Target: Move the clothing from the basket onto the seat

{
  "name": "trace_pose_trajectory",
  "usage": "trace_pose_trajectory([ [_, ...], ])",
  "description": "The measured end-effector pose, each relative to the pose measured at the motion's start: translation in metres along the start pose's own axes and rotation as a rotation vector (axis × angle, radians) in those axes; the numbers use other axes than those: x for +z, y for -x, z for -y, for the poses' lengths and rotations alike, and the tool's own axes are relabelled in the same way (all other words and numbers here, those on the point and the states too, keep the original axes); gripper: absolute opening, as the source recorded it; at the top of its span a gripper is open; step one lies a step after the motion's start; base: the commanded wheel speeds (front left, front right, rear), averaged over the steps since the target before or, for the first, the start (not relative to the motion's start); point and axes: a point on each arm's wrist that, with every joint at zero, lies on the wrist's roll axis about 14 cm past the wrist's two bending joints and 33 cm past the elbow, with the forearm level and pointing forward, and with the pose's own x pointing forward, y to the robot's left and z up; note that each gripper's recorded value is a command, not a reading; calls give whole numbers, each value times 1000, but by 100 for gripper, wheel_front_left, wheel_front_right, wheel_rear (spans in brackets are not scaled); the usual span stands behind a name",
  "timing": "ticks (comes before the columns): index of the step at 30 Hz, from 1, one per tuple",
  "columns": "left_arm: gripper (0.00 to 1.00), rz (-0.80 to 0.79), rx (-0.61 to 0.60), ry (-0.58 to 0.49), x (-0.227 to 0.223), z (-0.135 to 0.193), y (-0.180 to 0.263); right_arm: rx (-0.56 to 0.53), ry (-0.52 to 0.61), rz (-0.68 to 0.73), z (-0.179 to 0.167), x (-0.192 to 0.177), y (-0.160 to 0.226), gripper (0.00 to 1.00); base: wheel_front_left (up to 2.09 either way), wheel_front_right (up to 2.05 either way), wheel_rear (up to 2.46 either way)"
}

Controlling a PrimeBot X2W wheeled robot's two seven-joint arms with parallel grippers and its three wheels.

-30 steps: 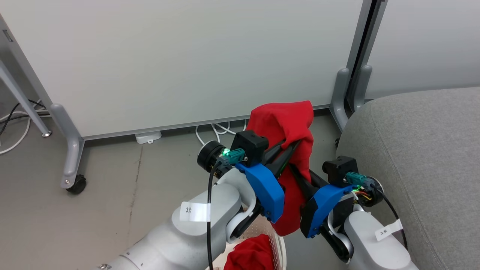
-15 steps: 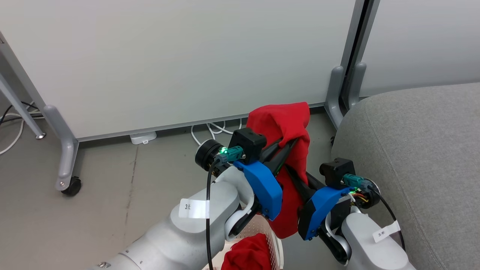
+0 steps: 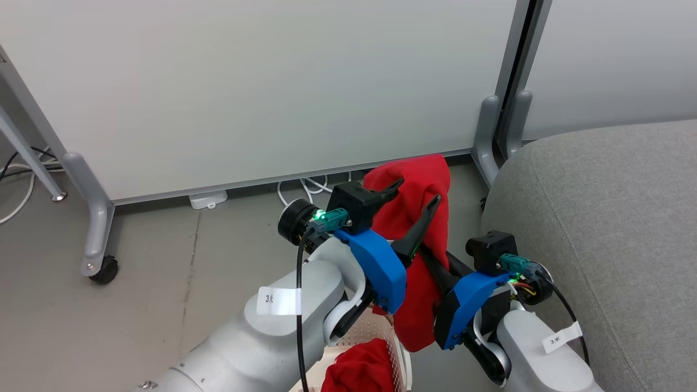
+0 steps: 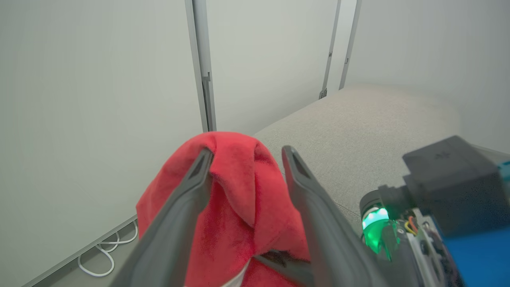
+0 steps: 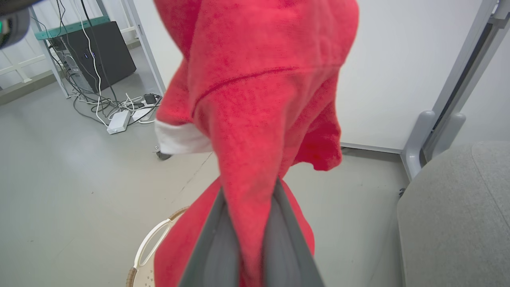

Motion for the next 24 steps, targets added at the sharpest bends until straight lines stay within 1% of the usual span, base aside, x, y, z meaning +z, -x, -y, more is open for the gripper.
trace_pose_trajectory([
  [8, 100, 31, 59, 30, -6, -10, 10, -9, -6, 7, 3, 0, 0, 0, 0, 0, 0],
  [16, 100, 51, 134, 33, -25, -32, 43, -22, -11, 10, 8, 0, -2, 0, 0, 0, 0],
  [18, 100, 44, 154, 17, -33, -36, 53, -23, -10, 11, 8, 0, -2, 0, 0, 0, 0],
  [24, 100, 80, 229, 25, -37, -48, 78, -29, -12, 21, 10, 3, -3, 0, 0, 0, 0],
])
